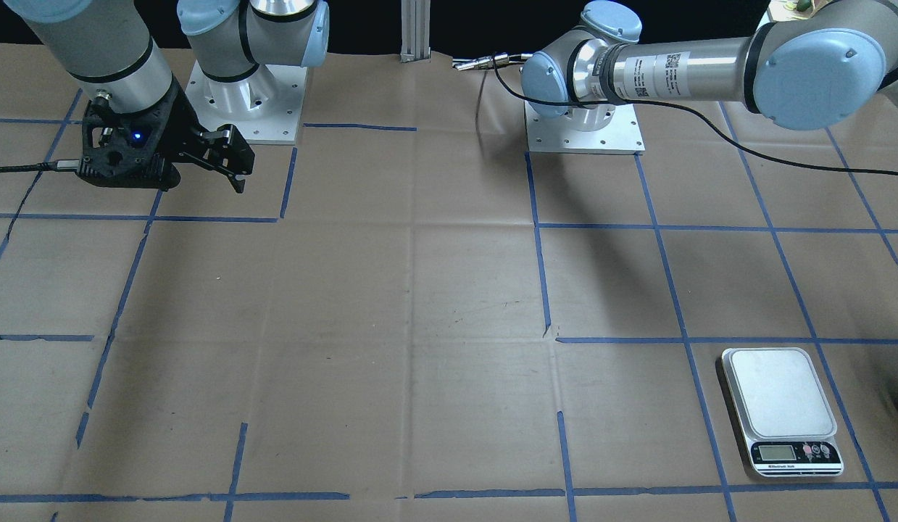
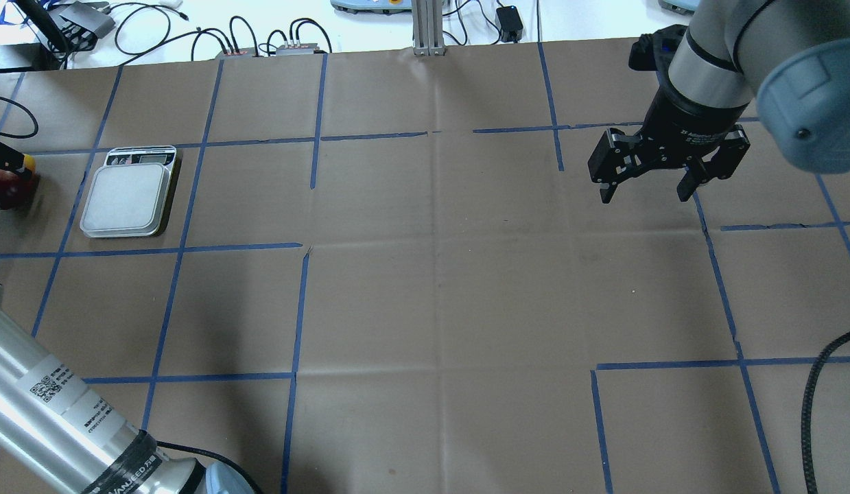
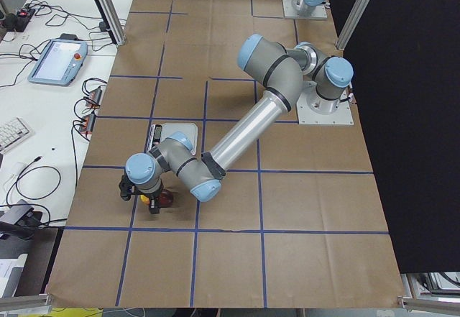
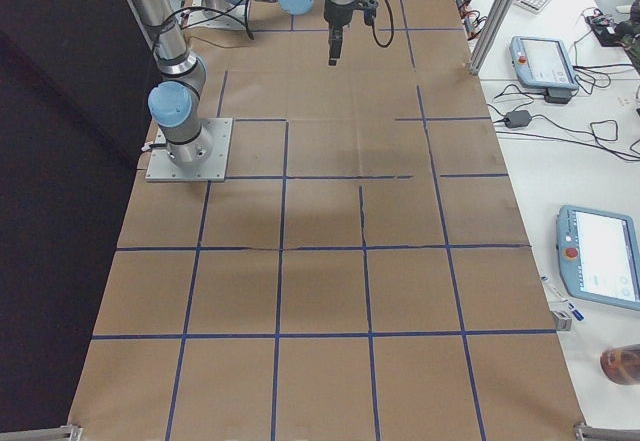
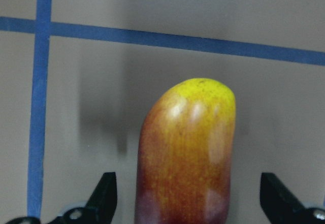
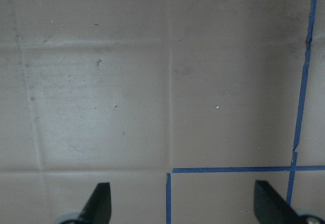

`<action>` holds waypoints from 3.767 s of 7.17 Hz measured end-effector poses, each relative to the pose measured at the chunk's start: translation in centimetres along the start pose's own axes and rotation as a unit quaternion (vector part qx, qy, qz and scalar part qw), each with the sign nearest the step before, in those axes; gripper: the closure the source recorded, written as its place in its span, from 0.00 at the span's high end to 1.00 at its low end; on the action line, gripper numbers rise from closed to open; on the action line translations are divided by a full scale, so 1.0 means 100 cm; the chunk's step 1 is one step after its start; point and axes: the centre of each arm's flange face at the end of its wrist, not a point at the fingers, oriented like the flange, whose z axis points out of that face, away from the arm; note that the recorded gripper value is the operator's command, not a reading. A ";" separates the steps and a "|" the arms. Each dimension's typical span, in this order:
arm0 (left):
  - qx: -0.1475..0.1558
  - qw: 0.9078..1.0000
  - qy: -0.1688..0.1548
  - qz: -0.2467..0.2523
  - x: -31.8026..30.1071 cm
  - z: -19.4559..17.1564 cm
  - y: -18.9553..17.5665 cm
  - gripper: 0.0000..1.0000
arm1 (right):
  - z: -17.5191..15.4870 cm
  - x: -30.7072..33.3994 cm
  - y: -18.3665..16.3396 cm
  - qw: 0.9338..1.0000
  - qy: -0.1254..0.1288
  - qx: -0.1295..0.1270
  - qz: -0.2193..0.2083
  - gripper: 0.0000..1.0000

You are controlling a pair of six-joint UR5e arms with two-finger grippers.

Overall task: Weigh mango
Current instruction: 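Close the left gripper on the red-yellow mango and lift it, then carry the mango with the left gripper onto the white scale, then open the left gripper to release the mango on the scale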

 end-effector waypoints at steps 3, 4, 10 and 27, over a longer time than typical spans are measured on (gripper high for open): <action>-0.021 1.000 0.015 -0.004 0.000 0.007 0.001 0.12 | 0.000 0.000 0.000 1.000 0.000 0.000 0.000 1.00; -0.025 1.000 0.018 -0.005 0.002 0.002 0.000 0.12 | 0.000 0.000 0.000 1.000 0.000 0.000 0.000 1.00; -0.105 0.987 -0.007 0.121 0.206 -0.061 0.010 0.07 | 0.000 0.000 0.000 1.000 0.000 0.000 0.000 1.00; -0.118 0.984 -0.012 0.132 0.307 -0.121 0.059 0.99 | 0.000 0.000 0.000 1.000 0.000 0.000 0.000 1.00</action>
